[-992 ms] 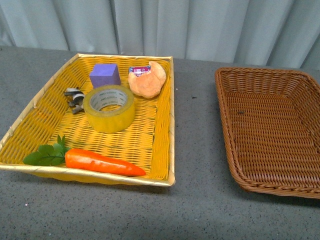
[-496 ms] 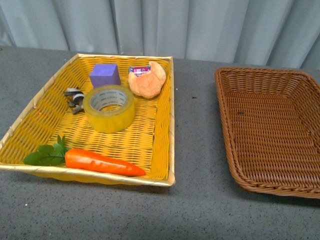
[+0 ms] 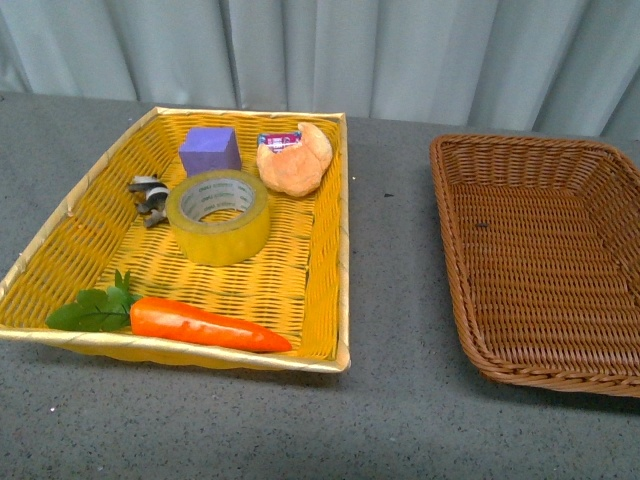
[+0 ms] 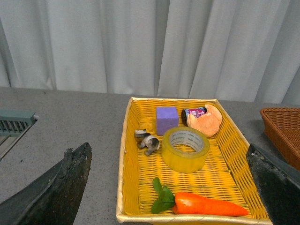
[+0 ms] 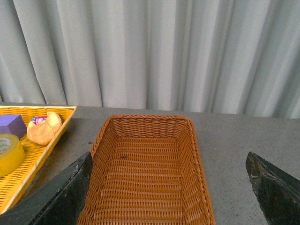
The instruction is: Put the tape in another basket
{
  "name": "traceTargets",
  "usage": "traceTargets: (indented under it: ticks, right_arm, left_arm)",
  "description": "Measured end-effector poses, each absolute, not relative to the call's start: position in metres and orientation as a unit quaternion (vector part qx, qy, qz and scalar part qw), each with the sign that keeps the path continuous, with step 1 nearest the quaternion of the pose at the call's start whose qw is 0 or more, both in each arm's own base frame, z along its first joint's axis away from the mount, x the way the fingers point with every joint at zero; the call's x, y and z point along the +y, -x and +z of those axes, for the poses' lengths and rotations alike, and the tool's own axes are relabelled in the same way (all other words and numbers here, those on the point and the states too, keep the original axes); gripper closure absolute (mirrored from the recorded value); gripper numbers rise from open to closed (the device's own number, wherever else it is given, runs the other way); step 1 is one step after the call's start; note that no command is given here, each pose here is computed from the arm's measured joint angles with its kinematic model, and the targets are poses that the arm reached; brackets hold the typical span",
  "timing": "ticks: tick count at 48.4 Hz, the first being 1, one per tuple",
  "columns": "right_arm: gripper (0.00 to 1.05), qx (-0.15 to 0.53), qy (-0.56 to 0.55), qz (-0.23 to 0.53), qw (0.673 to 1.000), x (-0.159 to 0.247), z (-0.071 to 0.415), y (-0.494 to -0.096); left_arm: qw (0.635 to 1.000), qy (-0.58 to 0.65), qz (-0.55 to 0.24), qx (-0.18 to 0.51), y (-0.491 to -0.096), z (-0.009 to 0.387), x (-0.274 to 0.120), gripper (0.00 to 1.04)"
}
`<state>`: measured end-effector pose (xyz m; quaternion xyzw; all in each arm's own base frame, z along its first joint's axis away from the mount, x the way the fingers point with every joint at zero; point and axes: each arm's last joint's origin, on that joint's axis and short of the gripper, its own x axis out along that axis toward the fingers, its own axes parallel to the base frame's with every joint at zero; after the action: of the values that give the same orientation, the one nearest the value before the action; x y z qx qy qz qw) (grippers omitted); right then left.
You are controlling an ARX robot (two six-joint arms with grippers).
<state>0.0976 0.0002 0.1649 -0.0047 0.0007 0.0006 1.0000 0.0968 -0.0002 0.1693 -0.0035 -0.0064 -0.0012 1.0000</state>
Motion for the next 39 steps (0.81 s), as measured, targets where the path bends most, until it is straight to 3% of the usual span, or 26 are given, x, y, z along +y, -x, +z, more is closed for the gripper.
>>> traceTargets:
  ticks: [5, 10, 13, 26, 39]
  right_arm:
    - [0.09, 0.001, 0.005, 0.001, 1.000, 0.000, 0.165, -0.098]
    - [0.09, 0.001, 0.005, 0.000, 1.000, 0.000, 0.165, -0.098]
    - [0.09, 0.001, 0.005, 0.001, 1.000, 0.000, 0.165, -0.098]
    - [0.09, 0.001, 0.005, 0.001, 1.000, 0.000, 0.165, -0.098]
    - [0.09, 0.001, 0.005, 0.002, 1.000, 0.000, 0.165, -0.098]
  left_arm:
    - [1.000, 0.004, -0.001, -0.006, -0.097, 0.169, 0.000, 0.06]
    - [0.987, 0.049, 0.123, 0.095, -0.101, 0.165, 0.001, 0.06]
    - [0.981, 0.064, 0.140, 0.115, -0.108, 0.165, 0.001, 0.06]
    - [0.979, 0.102, 0.091, 0.149, -0.176, 0.193, 0.000, 0.06]
    - [0.941, 0.114, 0.087, 0.307, -0.279, 0.169, -0.001, 0.06]
